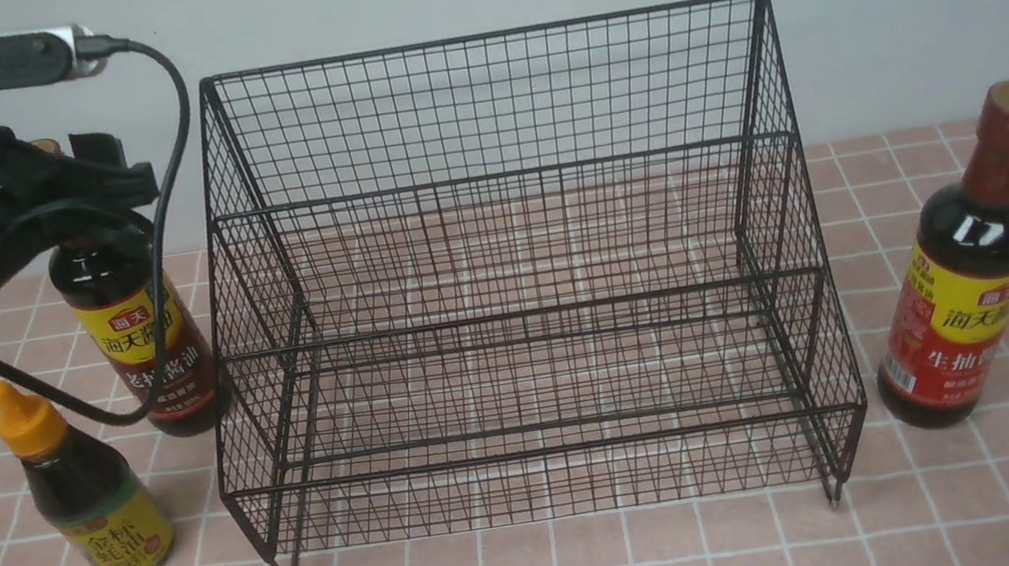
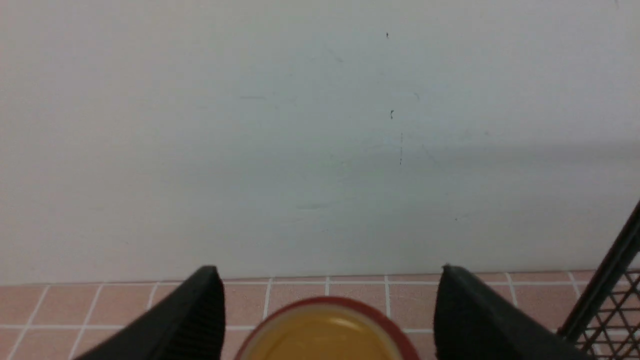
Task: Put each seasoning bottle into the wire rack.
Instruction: Use the left arm to grab the condiment bottle farthest to it, then use the left arm to put the condiment bottle back on the shelf
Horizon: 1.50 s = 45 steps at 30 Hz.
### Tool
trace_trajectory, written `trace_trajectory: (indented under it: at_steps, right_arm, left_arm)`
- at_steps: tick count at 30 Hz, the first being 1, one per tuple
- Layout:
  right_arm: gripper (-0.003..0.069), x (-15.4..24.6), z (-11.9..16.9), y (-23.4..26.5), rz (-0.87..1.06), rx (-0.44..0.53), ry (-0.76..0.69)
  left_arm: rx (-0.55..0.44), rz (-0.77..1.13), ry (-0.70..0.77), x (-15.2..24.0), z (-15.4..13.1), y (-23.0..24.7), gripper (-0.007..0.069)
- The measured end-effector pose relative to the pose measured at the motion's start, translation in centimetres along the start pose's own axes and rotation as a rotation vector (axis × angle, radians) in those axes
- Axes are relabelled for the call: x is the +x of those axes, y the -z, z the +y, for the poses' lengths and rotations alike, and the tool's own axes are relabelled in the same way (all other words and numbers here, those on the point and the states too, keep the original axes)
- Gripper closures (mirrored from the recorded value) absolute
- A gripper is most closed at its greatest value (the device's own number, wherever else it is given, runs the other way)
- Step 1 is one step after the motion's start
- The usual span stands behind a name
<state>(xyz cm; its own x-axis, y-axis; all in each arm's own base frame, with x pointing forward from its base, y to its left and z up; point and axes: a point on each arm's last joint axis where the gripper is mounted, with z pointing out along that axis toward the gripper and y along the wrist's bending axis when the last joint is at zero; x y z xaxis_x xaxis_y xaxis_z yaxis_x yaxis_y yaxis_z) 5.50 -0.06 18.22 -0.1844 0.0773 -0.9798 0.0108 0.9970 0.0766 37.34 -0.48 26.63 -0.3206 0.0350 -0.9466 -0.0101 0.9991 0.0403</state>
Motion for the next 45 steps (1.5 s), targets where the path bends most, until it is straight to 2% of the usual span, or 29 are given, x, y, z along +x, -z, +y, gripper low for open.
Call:
trace_trajectory:
  at_steps: [3,6,7,12,14,18,21,25,26,29,35,37,41,45]
  right_arm:
    - [0.0673,0.0,0.0,0.0,0.000,0.000,0.000]
    - [0.0673,0.0,0.0,0.0,0.000,0.000,0.000]
    - [0.0673,0.0,0.0,0.0,0.000,0.000,0.000]
    - [0.0673,0.0,0.0,0.0,0.000,0.000,0.000]
    - [0.0673,0.0,0.0,0.0,0.000,0.000,0.000]
    - [0.0673,0.0,0.0,0.0,0.000,0.000,0.000]
    - [0.0673,0.0,0.0,0.0,0.000,0.000,0.000]
    - [0.0673,0.0,0.0,0.0,0.000,0.000,0.000]
    - [0.0673,0.0,0.0,0.0,0.000,0.000,0.000]
    - [0.0673,0.0,0.0,0.0,0.000,0.000,0.000]
    - [0.0673,0.0,0.0,0.0,0.000,0.000,0.000]
    - [0.0673,0.0,0.0,0.0,0.000,0.000,0.000]
    - [0.0673,0.0,0.0,0.0,0.000,0.000,0.000]
    - [0.0673,0.0,0.0,0.0,0.000,0.000,0.000]
  left_arm:
    - [0.003,0.028,-0.001,0.6,-0.1,-0.4,0.0162]
    - [0.006,0.045,-0.001,0.9,-0.1,-0.6,0.0328]
    - [0.004,0.048,0.025,0.9,-0.1,-0.6,0.0362]
    - [0.016,0.063,0.003,0.6,-0.2,-0.2,0.0366]
    - [0.031,0.080,-0.054,0.1,-0.2,0.6,0.0367]
    - [0.044,0.032,-0.114,-2.8,-0.1,3.4,0.0367]
    - [0.035,-0.130,-0.119,-7.7,0.1,7.1,0.0367]
    - [0.037,-0.259,-0.125,-11.1,-0.1,10.3,0.0367]
    - [0.048,-0.336,-0.128,-12.9,-0.5,12.4,0.0367]
    - [0.083,-0.414,-0.130,-14.7,-1.4,15.1,0.0367]
    - [0.196,-0.452,-0.130,-15.5,-3.9,18.0,0.0367]
    - [0.261,-0.436,-0.116,-15.3,-5.3,18.3,0.0367]
    - [0.345,-0.399,-0.109,-14.7,-7.5,17.7,0.0367]
    - [0.365,-0.357,-0.110,-13.9,-8.6,16.1,0.0367]
